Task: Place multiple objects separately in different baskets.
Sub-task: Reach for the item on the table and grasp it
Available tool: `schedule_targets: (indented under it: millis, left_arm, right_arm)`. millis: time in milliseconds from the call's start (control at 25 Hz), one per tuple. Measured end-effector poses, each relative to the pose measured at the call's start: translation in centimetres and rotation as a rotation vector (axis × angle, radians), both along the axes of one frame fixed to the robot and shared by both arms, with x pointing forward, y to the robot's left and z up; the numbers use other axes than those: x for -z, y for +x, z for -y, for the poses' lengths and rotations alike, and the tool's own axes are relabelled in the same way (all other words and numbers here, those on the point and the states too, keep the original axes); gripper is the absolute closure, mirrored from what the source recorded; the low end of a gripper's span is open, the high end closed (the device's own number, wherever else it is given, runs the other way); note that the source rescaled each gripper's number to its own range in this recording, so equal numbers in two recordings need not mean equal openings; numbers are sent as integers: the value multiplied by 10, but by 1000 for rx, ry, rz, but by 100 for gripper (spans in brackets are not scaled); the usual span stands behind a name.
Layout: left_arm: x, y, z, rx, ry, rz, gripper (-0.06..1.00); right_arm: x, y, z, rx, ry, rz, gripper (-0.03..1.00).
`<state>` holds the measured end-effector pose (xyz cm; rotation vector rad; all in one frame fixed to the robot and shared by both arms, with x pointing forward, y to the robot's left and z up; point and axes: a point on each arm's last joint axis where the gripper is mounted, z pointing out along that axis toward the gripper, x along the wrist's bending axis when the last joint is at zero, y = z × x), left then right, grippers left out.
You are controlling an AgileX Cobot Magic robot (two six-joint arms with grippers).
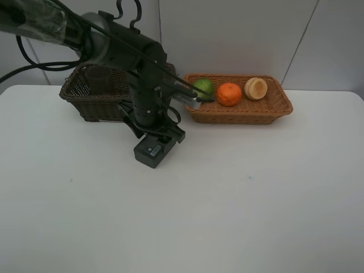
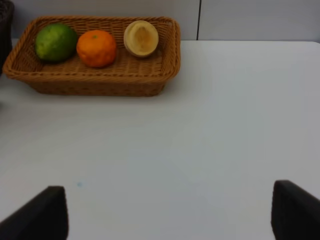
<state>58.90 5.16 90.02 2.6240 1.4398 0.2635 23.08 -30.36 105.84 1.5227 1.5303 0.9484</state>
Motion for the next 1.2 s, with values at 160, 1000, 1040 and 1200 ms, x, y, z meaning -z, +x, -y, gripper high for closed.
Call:
schedule_targets:
  millis: [160,1000,1040,1200]
  left_arm:
    - [0,0,0,0,-1,1,34]
    - [24,1,1,2,18,-29,34]
    - [25,2,1,3,16,-26,34]
    - [31,3,2,7,13,-21,34]
  right_arm:
    - [0,0,0,0,0,0,15]
    - [0,0,0,0,0,0,15]
    - [0,0,0,0,0,0,15]
    - [0,0,0,0,0,0,15]
